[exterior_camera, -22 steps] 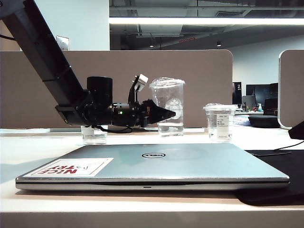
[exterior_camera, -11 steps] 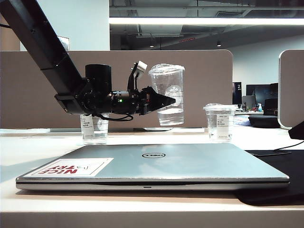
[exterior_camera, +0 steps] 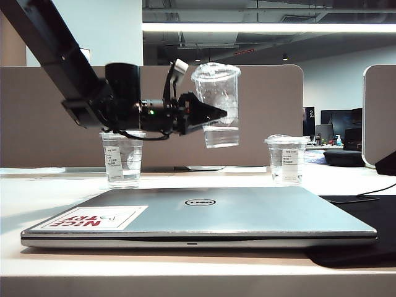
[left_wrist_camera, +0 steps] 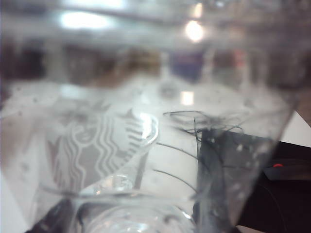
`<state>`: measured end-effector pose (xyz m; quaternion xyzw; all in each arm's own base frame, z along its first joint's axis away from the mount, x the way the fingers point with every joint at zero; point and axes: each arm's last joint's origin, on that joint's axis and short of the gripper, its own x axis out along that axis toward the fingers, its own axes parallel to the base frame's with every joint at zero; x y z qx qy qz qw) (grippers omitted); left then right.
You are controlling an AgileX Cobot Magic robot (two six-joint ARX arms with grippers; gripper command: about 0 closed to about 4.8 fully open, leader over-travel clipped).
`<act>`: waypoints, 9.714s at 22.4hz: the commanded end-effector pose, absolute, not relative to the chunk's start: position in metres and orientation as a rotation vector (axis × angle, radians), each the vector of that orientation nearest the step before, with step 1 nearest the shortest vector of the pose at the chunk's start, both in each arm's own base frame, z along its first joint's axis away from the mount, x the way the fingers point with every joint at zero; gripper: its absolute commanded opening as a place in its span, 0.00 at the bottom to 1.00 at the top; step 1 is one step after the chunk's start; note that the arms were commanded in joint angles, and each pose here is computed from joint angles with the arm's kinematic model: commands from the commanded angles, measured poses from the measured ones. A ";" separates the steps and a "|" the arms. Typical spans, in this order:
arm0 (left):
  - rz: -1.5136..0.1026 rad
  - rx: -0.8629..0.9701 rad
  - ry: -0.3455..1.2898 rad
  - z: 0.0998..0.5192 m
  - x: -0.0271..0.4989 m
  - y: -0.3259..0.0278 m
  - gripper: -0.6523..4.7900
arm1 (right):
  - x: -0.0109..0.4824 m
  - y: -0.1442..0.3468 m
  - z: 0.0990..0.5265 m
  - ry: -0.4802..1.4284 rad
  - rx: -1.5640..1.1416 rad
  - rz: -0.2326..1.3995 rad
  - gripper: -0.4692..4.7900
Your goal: Pick up the coffee cup on the middle and place it on the left side of the laptop.
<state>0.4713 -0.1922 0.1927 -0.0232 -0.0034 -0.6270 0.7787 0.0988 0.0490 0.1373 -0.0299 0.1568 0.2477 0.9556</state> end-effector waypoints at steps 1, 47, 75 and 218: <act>-1.326 -0.004 -0.063 0.208 0.458 -0.187 0.74 | 0.099 0.049 0.138 0.305 -0.058 0.505 0.08; -0.703 0.016 0.051 0.127 0.221 0.006 0.73 | 0.072 0.085 0.135 0.315 -0.132 0.910 0.08; -0.632 0.068 0.087 0.111 0.220 0.024 0.73 | 0.068 0.089 0.133 0.340 -0.152 0.957 0.08; -0.081 0.066 -0.107 0.177 0.102 -0.006 0.11 | 0.097 -0.004 0.161 0.024 0.001 0.004 0.08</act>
